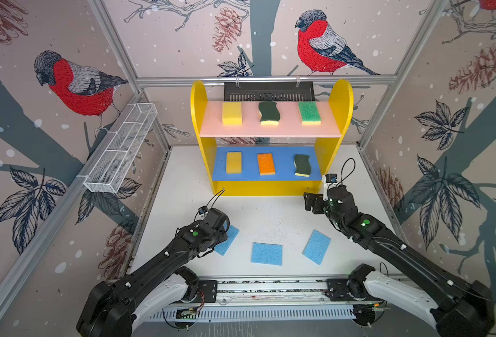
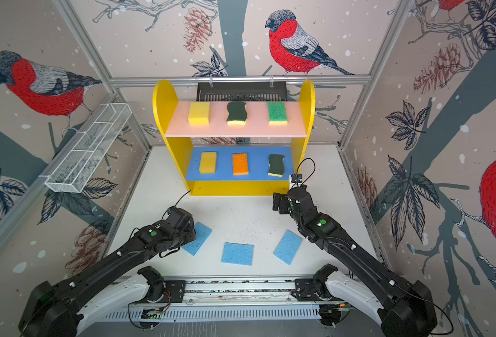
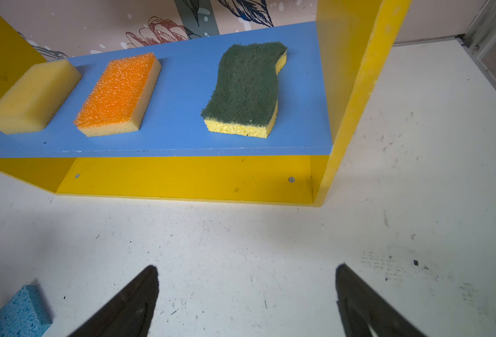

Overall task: Arrange cleaning sponges on a shelf
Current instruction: Move the cleaning sponge to the center of the table, then pick up the cleaning sponge from the center of the table.

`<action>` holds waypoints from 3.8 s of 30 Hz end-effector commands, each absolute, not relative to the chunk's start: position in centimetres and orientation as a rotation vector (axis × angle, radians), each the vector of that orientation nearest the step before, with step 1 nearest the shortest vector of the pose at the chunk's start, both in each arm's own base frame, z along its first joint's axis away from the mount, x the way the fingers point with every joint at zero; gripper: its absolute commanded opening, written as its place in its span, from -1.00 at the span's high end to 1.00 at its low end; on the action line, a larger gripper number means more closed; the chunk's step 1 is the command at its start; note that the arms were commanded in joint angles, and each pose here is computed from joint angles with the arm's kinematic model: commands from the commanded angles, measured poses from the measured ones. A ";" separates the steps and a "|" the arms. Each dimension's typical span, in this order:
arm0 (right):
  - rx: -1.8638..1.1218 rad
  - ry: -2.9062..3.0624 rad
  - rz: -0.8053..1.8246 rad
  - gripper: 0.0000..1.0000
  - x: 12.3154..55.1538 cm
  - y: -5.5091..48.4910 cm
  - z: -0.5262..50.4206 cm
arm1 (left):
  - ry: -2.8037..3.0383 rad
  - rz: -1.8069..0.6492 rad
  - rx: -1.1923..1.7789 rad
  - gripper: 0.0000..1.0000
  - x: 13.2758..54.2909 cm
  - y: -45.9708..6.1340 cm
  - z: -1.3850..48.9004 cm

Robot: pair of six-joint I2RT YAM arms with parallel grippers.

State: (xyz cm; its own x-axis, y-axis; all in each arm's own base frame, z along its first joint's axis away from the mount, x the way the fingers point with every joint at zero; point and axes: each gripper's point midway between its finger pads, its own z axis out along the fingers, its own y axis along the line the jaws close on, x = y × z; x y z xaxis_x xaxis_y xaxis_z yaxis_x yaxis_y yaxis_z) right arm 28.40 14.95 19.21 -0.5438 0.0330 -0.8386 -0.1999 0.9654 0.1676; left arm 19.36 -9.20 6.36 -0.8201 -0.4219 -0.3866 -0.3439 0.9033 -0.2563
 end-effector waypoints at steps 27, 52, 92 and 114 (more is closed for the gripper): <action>-0.176 2.090 0.501 -0.88 28.5 17.5 19.3 | 2.630 -0.111 -1.134 0.65 14.9 -4.2 1.8; -0.162 2.099 0.538 -0.87 28.4 17.4 19.0 | 2.745 -0.380 -0.975 0.57 15.3 -9.7 1.2; -0.140 2.111 0.544 -0.85 27.7 16.8 19.0 | 2.678 -0.195 -0.258 -0.73 19.1 -20.6 5.0; -0.111 2.055 0.549 -0.85 27.5 16.1 19.7 | 2.761 0.026 -0.276 -0.85 18.6 -20.2 1.8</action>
